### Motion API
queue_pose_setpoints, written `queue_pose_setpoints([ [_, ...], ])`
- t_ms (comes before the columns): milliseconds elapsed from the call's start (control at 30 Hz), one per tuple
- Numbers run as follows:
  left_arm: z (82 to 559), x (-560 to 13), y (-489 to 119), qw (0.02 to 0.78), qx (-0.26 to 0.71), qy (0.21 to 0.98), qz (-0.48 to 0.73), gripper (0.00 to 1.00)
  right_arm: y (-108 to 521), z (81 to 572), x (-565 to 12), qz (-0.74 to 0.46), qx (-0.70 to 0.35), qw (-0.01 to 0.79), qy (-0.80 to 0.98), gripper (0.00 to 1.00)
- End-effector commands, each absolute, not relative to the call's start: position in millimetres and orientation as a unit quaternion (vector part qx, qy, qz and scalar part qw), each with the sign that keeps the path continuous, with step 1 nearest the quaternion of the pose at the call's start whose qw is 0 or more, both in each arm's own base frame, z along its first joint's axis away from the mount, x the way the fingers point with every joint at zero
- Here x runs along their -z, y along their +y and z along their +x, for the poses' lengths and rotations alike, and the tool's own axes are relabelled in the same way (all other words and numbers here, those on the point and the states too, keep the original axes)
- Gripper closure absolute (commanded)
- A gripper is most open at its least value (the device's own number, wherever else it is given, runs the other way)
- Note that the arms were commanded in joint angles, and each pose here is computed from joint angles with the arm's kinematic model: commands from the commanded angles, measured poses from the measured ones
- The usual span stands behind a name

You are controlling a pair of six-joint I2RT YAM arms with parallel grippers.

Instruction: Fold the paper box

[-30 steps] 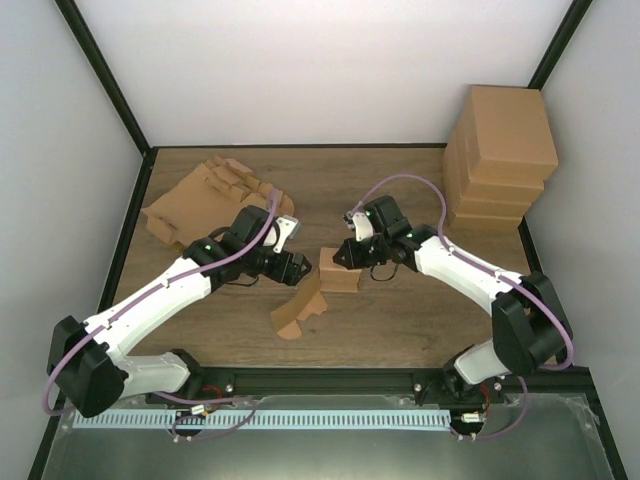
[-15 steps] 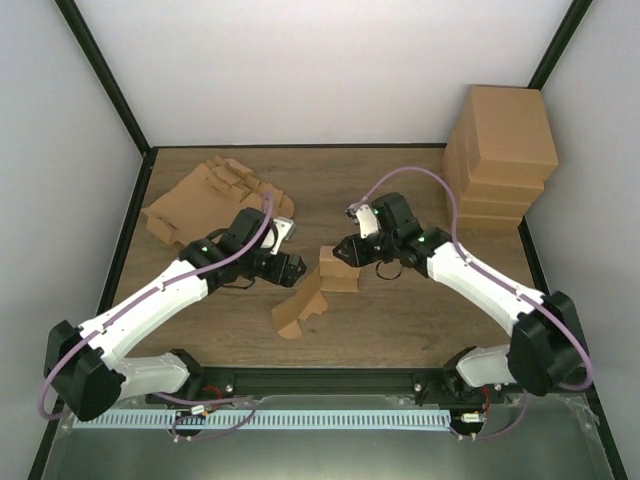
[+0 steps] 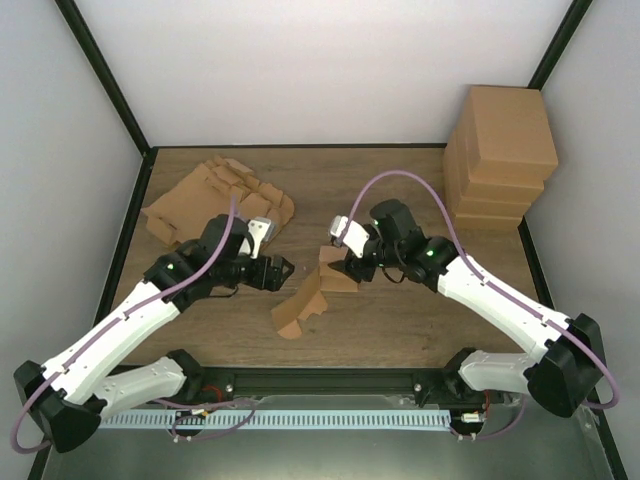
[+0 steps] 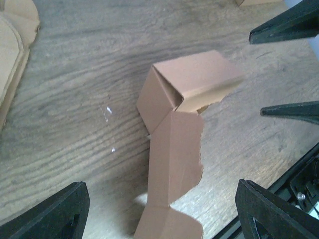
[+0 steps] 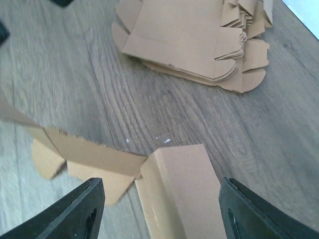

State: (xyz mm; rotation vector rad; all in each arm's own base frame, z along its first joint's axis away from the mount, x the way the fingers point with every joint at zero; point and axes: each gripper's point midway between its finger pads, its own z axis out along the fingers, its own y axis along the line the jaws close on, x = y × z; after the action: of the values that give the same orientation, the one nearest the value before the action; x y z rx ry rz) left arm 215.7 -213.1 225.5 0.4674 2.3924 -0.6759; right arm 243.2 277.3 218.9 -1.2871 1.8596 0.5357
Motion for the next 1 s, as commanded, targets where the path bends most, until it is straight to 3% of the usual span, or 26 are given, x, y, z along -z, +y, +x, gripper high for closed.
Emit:
queue_pose_setpoints([
  [0, 200.7, -214.6, -205.9, 0.276, 0.26, 0.91, 0.167, 0.17, 269.9, 235.9, -211.5, -0.626, -0.136, 0.407, 0.651, 0.35],
  [367, 202.1, -205.2, -210.5, 0.277, 0.274, 0.907, 0.16, 0.16, 267.9, 259.2, -137.9, -0.665, -0.011, 0.334, 0.668, 0.42],
  [700, 204.6, -201.4, -210.7, 0.278, 0.262, 0.908, 0.174, 0.16, 269.1, 267.8, -113.6, -0.659, 0.04, 0.365, 0.656, 0.44],
  [967, 205.6, -199.9, -208.9, 0.282, 0.256, 0.908, 0.176, 0.16, 276.0, 284.5, -134.4, -0.633, 0.094, 0.45, 0.623, 0.44],
])
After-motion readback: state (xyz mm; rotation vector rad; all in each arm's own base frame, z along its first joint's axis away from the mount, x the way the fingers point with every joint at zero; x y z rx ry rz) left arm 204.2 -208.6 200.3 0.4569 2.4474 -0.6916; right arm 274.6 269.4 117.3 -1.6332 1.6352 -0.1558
